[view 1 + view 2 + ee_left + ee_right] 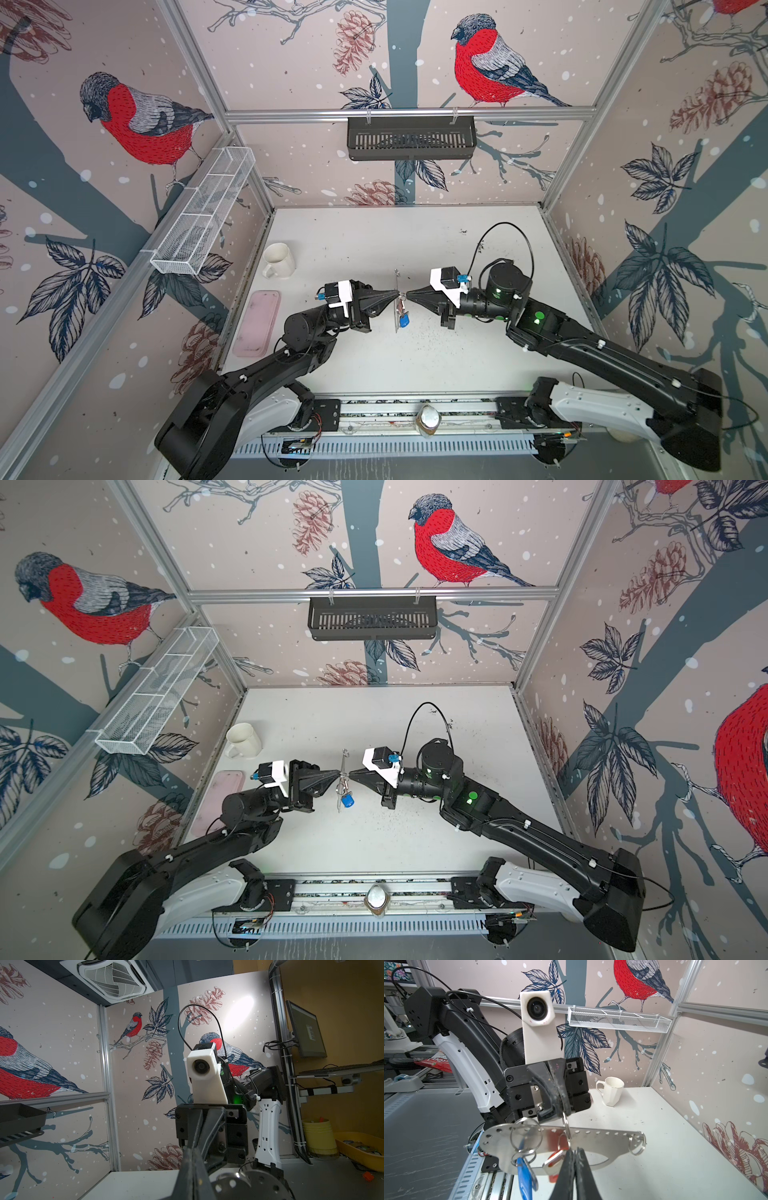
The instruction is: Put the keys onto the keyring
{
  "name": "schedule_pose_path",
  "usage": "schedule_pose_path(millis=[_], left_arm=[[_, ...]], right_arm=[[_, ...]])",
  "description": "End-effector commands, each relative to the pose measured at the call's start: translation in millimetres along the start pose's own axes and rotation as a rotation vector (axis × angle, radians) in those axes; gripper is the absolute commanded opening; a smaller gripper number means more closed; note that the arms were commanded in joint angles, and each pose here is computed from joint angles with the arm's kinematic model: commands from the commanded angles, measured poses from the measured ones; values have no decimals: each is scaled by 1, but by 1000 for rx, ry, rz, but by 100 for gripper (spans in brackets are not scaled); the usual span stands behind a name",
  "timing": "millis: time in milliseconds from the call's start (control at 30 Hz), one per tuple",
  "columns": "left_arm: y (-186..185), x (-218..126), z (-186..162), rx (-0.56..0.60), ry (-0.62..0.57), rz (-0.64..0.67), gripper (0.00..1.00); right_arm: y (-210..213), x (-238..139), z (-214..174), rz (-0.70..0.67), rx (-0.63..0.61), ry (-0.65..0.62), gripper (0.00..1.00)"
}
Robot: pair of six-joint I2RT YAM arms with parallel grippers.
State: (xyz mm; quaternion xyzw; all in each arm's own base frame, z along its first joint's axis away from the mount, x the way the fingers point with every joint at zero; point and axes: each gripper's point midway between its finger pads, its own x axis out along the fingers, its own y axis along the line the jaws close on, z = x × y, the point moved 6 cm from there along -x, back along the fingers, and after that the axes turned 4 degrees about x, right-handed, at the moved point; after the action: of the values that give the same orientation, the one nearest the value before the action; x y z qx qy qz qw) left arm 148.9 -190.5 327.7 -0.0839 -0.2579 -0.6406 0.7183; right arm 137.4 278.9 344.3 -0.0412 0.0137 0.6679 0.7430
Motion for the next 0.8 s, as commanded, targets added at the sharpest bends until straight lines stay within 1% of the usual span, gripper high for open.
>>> schedule_pose_path(millis=[0, 767], left_arm=[[-5, -1, 10, 48, -42, -26, 0], [-7, -4, 12, 44, -68, -47, 0]], right_arm=[[5, 1, 2, 42, 7, -6, 9], [1, 15, 2, 50, 9, 6, 8]])
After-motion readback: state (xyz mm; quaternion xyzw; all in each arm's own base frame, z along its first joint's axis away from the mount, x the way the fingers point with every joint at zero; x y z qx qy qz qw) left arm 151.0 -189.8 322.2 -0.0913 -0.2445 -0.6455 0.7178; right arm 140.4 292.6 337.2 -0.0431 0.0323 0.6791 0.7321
